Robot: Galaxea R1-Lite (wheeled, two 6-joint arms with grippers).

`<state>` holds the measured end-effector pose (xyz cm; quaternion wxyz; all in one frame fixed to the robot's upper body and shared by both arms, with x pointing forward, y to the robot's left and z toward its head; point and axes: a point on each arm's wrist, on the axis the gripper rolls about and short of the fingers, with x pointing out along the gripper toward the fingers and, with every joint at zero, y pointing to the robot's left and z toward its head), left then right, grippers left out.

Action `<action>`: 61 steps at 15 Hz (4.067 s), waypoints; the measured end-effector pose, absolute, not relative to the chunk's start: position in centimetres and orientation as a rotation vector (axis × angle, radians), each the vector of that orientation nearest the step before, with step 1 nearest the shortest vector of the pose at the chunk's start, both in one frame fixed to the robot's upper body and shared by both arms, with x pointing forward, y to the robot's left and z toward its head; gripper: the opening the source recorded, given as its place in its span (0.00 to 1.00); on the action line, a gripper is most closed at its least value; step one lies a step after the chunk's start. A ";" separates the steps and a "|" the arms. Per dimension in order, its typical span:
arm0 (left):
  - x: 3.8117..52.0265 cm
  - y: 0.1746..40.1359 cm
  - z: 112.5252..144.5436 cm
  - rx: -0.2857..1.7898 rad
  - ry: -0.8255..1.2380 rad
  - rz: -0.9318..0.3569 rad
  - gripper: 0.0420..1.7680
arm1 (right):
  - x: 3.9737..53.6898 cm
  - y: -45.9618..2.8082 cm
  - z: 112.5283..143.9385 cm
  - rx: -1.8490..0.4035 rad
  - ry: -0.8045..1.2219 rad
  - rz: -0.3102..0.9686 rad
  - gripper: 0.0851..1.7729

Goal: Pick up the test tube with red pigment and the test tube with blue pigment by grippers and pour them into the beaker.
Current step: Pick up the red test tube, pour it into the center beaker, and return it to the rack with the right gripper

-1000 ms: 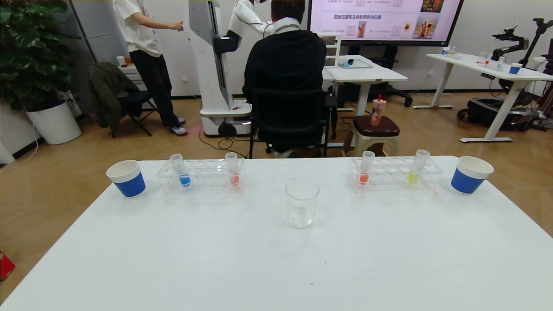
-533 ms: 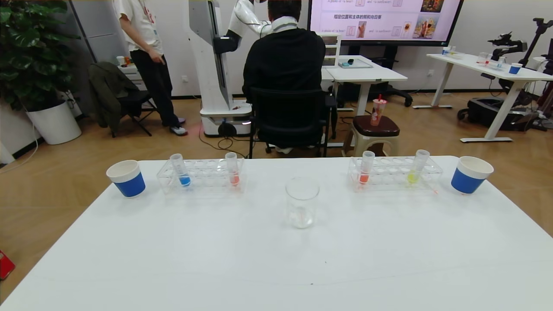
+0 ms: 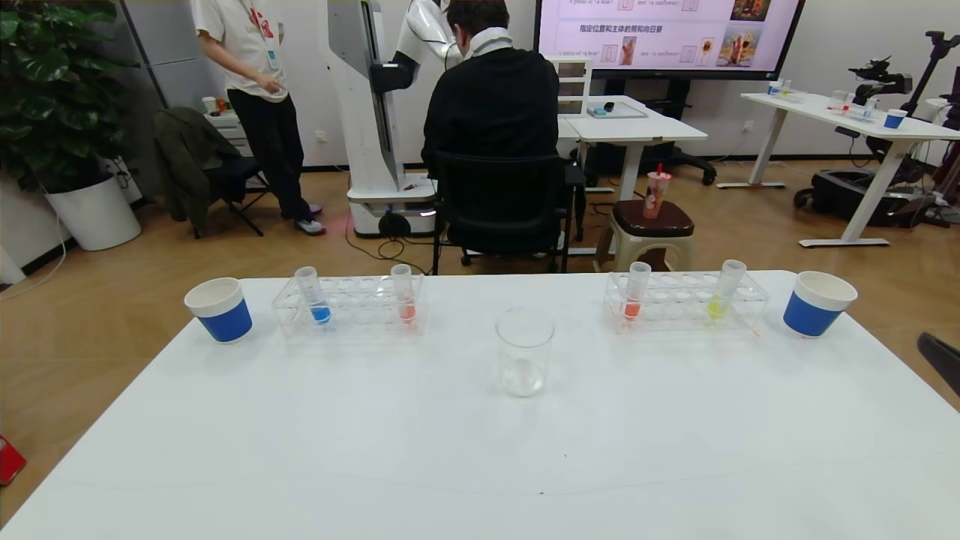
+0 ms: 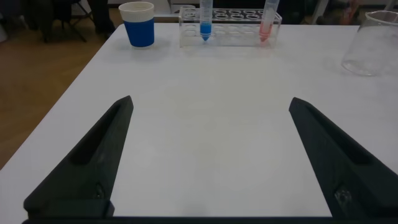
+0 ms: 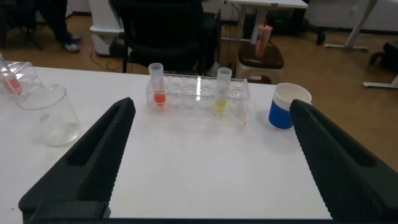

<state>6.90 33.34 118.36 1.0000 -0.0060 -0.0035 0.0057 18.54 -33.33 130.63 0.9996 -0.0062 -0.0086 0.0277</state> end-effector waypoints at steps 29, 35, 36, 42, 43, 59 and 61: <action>6.9 33.3 118.4 -0.011 -0.007 0.011 0.99 | 50.9 -23.7 116.6 0.050 -0.023 0.030 0.98; 6.9 33.3 118.3 -0.011 -0.007 0.010 0.99 | 50.5 -23.0 116.9 0.051 -0.081 0.047 0.18; 6.9 33.3 118.3 -0.012 -0.007 0.013 0.99 | 50.5 -23.0 117.0 0.051 -0.083 0.045 0.32; 6.9 33.3 118.3 -0.011 -0.006 0.011 0.99 | 50.4 -23.4 117.4 0.036 -0.086 0.039 0.25; 6.9 33.3 118.4 -0.011 -0.007 0.011 0.99 | 50.4 -23.4 117.6 0.027 -0.092 0.038 0.25; 6.9 33.3 118.4 -0.012 -0.007 0.011 0.99 | 49.6 -24.5 125.1 -0.098 -0.177 0.166 0.25; 6.9 33.3 118.4 -0.011 -0.007 0.011 0.99 | 49.1 -23.9 125.5 -0.100 -0.186 0.238 0.25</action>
